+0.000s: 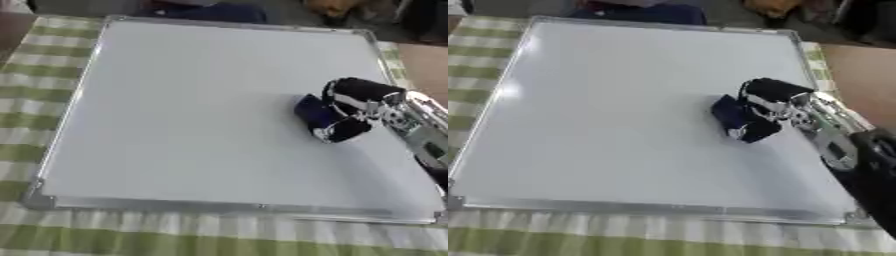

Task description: Wipe the whiteboard clean with a brush.

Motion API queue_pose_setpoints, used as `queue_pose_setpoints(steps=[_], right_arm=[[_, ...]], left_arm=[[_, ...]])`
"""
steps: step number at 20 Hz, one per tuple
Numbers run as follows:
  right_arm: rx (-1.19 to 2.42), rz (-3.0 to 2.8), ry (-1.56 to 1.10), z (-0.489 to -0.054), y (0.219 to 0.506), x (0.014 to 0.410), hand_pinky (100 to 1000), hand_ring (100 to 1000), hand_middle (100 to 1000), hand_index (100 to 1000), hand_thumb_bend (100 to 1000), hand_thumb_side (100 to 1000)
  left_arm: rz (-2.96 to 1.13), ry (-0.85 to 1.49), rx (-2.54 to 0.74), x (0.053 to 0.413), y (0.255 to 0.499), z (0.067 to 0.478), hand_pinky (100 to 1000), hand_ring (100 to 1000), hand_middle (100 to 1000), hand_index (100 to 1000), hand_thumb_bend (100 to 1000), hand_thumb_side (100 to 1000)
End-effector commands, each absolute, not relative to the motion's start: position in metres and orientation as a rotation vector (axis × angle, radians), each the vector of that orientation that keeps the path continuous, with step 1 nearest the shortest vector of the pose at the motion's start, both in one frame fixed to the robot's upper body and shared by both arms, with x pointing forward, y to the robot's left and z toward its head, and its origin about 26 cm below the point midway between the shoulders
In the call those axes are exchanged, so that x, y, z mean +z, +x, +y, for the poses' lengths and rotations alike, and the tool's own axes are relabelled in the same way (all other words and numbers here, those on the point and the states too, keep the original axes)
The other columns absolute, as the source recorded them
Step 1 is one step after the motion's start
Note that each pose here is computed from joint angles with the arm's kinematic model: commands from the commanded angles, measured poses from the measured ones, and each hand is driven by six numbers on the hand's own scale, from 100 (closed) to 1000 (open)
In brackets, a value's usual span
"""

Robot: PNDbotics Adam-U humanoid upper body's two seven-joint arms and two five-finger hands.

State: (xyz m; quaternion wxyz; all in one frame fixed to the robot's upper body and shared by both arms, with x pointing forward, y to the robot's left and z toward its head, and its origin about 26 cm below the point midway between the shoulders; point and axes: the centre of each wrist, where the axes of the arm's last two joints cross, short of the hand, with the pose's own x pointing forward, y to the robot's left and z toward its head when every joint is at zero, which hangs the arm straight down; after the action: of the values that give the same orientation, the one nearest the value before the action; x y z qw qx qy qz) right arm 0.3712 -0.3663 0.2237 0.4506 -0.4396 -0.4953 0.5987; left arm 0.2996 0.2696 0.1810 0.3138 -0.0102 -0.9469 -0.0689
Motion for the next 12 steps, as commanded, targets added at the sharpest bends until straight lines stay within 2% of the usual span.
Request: queue_pose_setpoints(steps=[1, 12], right_arm=[[1.425, -1.172, -1.186, -0.388, 0.373, 0.231, 269, 220, 283, 343, 100, 450], [1.300, -1.140, -1.281, -0.419, 0.377, 0.231, 265, 215, 279, 340, 100, 451]], left_arm=[[-2.527, -0.011, -0.206, 0.190, 0.297, 0.272, 500, 492, 489, 425, 100, 1000], [-2.534, -0.009, -0.212, 0.190, 0.297, 0.271, 500, 491, 489, 424, 100, 1000]])
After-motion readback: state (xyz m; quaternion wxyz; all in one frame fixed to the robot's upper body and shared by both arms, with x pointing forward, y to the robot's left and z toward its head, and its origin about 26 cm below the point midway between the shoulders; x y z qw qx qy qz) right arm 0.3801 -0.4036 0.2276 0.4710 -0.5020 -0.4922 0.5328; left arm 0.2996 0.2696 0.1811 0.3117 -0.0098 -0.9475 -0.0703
